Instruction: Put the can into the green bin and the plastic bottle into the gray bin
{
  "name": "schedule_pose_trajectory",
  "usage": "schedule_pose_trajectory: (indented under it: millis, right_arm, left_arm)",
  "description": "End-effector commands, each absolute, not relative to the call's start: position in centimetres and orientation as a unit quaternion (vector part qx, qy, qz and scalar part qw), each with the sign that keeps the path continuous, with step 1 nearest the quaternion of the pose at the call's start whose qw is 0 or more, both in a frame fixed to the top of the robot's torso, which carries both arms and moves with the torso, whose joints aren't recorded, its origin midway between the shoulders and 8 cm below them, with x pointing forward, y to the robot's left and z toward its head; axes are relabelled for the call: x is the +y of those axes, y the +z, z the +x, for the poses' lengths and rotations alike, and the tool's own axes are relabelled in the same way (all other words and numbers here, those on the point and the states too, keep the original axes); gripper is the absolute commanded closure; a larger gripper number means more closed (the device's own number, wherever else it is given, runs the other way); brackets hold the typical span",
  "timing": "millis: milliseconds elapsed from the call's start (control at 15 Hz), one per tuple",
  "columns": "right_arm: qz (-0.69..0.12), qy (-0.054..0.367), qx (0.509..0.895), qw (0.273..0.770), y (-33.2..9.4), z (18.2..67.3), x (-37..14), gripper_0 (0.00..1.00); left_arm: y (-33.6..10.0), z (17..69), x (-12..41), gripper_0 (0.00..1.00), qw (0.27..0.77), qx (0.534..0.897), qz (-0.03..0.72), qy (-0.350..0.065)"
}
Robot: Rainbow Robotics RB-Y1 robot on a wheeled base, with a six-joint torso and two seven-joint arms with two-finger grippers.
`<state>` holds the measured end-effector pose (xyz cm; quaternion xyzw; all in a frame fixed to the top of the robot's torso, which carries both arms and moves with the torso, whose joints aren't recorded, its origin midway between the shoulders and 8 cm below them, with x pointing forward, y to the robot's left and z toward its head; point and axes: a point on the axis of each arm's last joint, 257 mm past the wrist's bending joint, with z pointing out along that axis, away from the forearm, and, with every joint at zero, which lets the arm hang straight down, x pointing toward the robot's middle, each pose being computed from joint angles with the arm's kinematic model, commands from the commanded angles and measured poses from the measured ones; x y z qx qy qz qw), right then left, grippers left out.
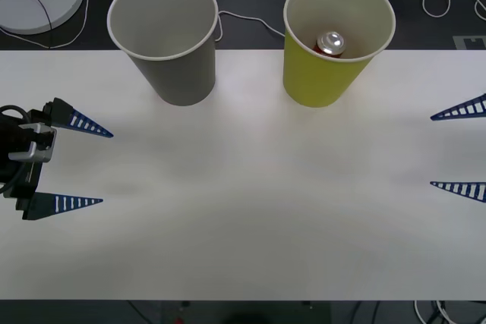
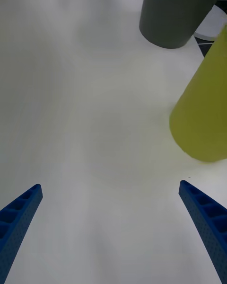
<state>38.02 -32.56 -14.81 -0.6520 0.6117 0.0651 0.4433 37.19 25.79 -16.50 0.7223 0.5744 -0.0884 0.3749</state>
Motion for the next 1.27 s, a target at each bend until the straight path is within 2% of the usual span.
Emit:
schedule_pose_trajectory:
  millis: [67, 533, 1267]
  right_arm:
    - [-0.646, 0.077, 0.618, 0.442, -16.1, 37.3, -32.4, 0.00]
    - [-0.645, 0.094, 0.612, 0.448, -18.3, 35.6, -31.1, 0.00]
    - [-0.655, 0.095, 0.602, 0.446, -18.8, 35.0, -30.5, 0.00]
  left_arm:
    - [-16.5, 37.2, 25.8, 0.00, 0.375, 0.574, 0.722, -0.088]
    - [-16.5, 37.2, 25.8, 0.00, 0.375, 0.574, 0.722, -0.088]
    - [-16.5, 37.2, 25.8, 0.00, 0.375, 0.574, 0.722, -0.088]
